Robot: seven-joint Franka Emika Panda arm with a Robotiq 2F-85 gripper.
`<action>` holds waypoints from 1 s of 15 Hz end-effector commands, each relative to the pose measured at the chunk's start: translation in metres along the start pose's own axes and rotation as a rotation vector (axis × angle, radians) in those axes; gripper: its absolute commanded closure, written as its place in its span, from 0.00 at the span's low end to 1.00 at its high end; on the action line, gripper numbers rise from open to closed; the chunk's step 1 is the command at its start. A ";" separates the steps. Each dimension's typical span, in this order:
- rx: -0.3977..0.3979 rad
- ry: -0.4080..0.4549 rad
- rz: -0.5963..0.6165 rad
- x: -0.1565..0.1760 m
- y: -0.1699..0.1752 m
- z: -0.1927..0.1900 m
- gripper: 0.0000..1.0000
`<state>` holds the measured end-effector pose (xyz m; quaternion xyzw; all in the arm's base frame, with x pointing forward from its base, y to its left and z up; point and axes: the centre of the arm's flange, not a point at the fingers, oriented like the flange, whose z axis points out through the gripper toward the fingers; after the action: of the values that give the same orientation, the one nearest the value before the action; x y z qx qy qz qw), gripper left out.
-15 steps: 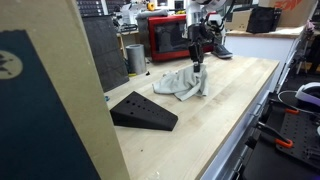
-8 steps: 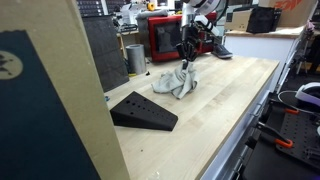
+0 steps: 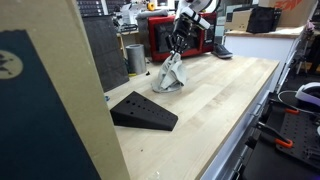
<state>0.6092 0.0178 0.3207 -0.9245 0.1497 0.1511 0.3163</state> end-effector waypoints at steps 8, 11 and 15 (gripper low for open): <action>0.026 0.054 0.185 0.060 0.028 -0.035 0.98; 0.011 0.052 0.251 0.073 0.040 -0.017 0.98; 0.014 0.124 0.248 0.083 0.041 0.003 0.98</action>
<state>0.6556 -0.0354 0.2679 -0.9025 0.2686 0.1591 0.2966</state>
